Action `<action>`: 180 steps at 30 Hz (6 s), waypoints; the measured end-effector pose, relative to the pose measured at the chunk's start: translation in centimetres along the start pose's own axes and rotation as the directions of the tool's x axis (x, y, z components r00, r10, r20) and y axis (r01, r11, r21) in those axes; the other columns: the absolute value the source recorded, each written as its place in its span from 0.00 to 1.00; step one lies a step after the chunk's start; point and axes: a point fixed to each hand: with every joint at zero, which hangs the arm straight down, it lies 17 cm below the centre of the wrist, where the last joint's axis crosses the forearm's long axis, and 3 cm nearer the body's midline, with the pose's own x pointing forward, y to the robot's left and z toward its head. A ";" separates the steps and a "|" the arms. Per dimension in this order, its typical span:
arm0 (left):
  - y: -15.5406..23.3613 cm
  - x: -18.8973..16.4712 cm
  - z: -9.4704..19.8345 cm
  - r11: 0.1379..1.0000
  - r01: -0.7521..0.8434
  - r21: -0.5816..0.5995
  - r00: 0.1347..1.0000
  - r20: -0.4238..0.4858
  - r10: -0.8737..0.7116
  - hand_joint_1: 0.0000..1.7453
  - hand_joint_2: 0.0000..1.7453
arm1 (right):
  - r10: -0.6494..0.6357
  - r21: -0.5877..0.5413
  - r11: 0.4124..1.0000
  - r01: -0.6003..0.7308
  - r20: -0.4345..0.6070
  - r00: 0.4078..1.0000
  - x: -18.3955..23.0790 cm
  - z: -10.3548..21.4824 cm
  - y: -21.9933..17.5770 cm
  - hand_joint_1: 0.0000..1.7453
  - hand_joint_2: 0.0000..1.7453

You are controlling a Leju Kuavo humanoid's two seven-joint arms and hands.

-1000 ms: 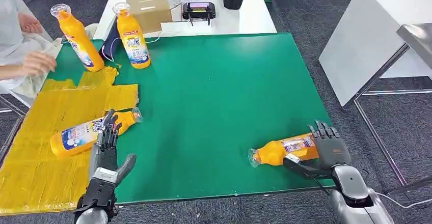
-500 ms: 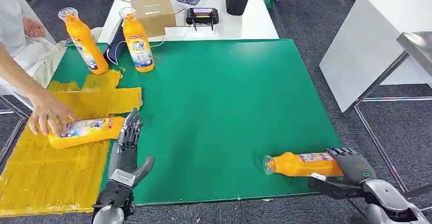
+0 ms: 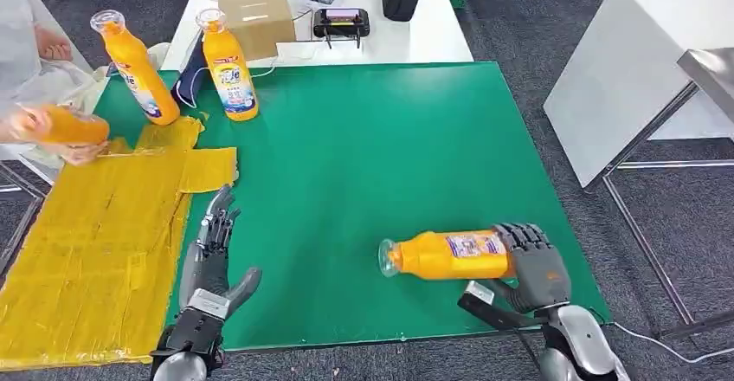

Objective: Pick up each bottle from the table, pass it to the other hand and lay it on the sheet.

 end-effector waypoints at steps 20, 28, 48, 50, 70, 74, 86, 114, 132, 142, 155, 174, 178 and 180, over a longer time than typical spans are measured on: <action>-2.6 1.7 -2.2 0.996 -0.007 -0.086 0.998 0.064 0.012 0.00 1.00 | -0.826 -0.042 0.524 0.850 0.217 0.520 17.2 -4.6 -5.7 1.00 1.00; -3.0 1.7 -2.6 0.995 -0.013 -0.095 0.997 0.072 0.019 0.00 1.00 | -0.885 0.087 0.433 0.897 0.233 0.404 22.4 -4.8 -4.9 1.00 1.00; -2.8 1.2 -3.0 0.997 0.005 -0.078 0.997 0.083 0.001 0.00 1.00 | -0.917 0.402 0.399 0.824 0.202 0.345 33.6 -2.2 0.3 1.00 1.00; -3.0 1.2 -2.9 0.996 0.004 -0.084 0.997 0.083 0.003 0.00 1.00 | -0.915 0.409 0.402 0.819 0.199 0.350 33.8 -2.1 0.7 1.00 1.00; -8.0 2.7 0.1 0.968 -0.031 -0.249 0.991 0.122 0.063 0.00 1.00 | -0.913 0.425 0.408 0.808 0.172 0.371 34.1 -1.7 2.2 1.00 1.00; -8.6 2.9 0.6 0.957 -0.059 -0.283 0.989 0.117 0.095 0.00 1.00 | -0.906 0.423 0.422 0.802 0.173 0.385 33.9 -1.7 2.5 1.00 1.00; -8.2 2.0 0.4 0.959 -0.096 -0.268 0.991 0.060 0.116 0.00 1.00 | -0.692 0.361 0.722 0.590 0.360 0.626 35.7 -0.7 3.6 1.00 1.00; -4.9 -0.5 0.5 0.978 -0.147 -0.150 0.989 -0.012 0.147 0.00 1.00 | -0.623 0.467 0.767 0.440 0.376 0.686 37.2 0.3 8.6 1.00 1.00; -5.6 -0.3 1.4 0.978 -0.135 -0.162 0.991 -0.011 0.135 1.00 1.00 | -0.622 0.483 0.761 0.432 0.357 0.697 36.7 1.1 9.8 1.00 1.00; -6.7 -0.1 2.2 0.975 -0.117 -0.187 0.993 -0.018 0.115 1.00 1.00 | -0.630 0.493 0.750 0.441 0.332 0.702 35.8 2.6 10.6 1.00 1.00; -4.7 2.6 0.3 0.992 0.043 -0.119 0.995 0.099 -0.031 1.00 1.00 | -0.790 0.302 0.613 0.731 0.235 0.566 30.6 1.8 4.4 0.00 1.00; 2.9 -2.0 -5.8 0.519 0.852 0.064 0.510 0.119 -0.852 1.00 1.00 | -0.881 0.124 0.332 0.935 0.394 0.261 25.2 2.4 -9.4 0.00 1.00; 4.2 -6.4 -7.9 0.350 0.936 -0.028 0.351 0.074 -0.934 1.00 1.00 | -0.855 0.121 0.318 0.940 0.466 0.229 25.3 2.7 -12.3 0.00 1.00; 5.6 -9.3 -9.3 0.286 0.955 -0.084 0.290 0.036 -0.956 1.00 1.00 | -0.844 0.116 0.314 0.942 0.488 0.221 25.3 2.7 -13.3 0.00 1.00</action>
